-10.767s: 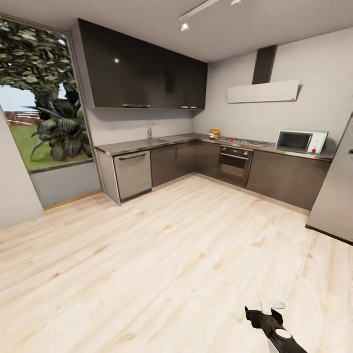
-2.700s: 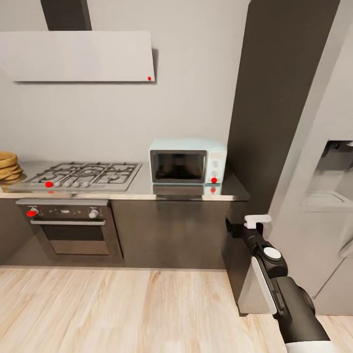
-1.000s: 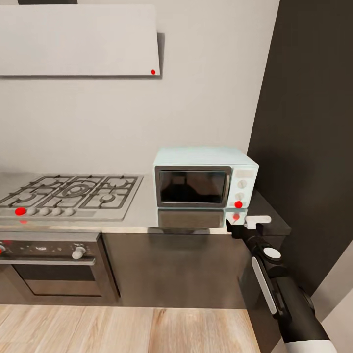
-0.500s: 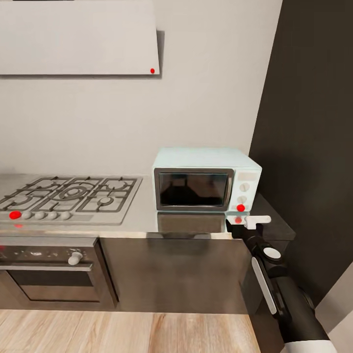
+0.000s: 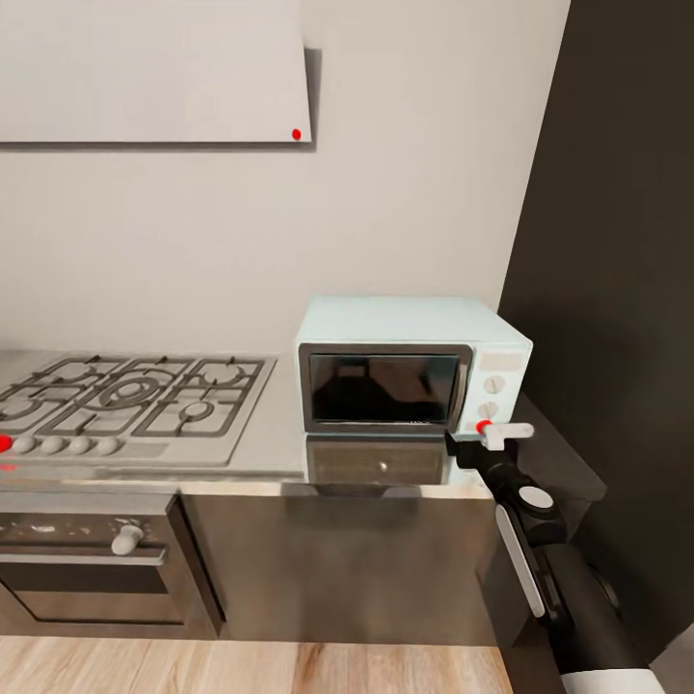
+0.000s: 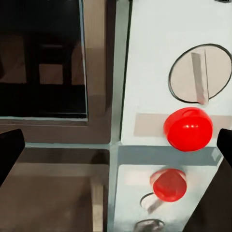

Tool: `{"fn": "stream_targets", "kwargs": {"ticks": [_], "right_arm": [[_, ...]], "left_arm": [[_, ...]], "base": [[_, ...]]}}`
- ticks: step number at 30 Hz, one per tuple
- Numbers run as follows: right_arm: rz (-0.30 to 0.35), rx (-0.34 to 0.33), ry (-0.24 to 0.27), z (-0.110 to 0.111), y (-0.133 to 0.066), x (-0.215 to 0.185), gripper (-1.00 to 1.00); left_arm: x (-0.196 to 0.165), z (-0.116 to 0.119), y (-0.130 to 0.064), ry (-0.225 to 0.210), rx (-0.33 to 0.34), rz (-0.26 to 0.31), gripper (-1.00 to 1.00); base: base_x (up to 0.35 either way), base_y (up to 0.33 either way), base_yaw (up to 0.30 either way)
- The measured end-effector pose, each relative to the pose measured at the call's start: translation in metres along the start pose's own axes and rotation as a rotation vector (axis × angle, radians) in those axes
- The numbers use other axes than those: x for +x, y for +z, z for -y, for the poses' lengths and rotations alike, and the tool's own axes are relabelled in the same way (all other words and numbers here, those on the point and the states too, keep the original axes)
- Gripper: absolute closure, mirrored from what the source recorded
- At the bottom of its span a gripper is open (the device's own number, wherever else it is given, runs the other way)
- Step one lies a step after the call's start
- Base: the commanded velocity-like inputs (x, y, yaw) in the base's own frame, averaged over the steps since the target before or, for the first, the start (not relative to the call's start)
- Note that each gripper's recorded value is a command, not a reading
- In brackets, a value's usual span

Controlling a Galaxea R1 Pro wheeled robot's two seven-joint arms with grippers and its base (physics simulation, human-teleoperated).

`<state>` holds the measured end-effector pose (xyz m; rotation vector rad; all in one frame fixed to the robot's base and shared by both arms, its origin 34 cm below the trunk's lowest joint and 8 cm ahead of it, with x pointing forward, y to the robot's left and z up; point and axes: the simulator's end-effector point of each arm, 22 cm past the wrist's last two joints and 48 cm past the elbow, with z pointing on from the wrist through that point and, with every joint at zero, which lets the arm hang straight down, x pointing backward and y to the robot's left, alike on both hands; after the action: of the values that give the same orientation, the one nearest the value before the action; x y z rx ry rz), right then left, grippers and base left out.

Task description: In the kitchen, take the popcorn bag from the countertop, put it into the microwave, and heat it until the popcorn is cooked so the cooked popcorn ends up inside the bag.

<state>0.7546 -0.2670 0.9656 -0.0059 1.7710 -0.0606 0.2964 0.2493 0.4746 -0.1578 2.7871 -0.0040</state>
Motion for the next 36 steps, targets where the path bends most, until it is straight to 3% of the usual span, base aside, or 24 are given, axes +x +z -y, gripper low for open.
{"fn": "stream_targets", "kwargs": {"ticks": [25, 36], "right_arm": [[-0.007, -0.002, 0.005, -0.001, -0.001, -0.013, -1.0], [-0.013, -0.002, 0.001, -0.001, -0.004, -0.018, -1.0]], "left_arm": [[0.0, 0.001, 0.0, 0.0, 0.0, 0.0, -1.0], [-0.004, 0.001, -0.009, 0.001, 0.001, 0.001, -1.0]], "base": [[0.001, 0.0, 0.0], [0.001, 0.0, 0.0]]}}
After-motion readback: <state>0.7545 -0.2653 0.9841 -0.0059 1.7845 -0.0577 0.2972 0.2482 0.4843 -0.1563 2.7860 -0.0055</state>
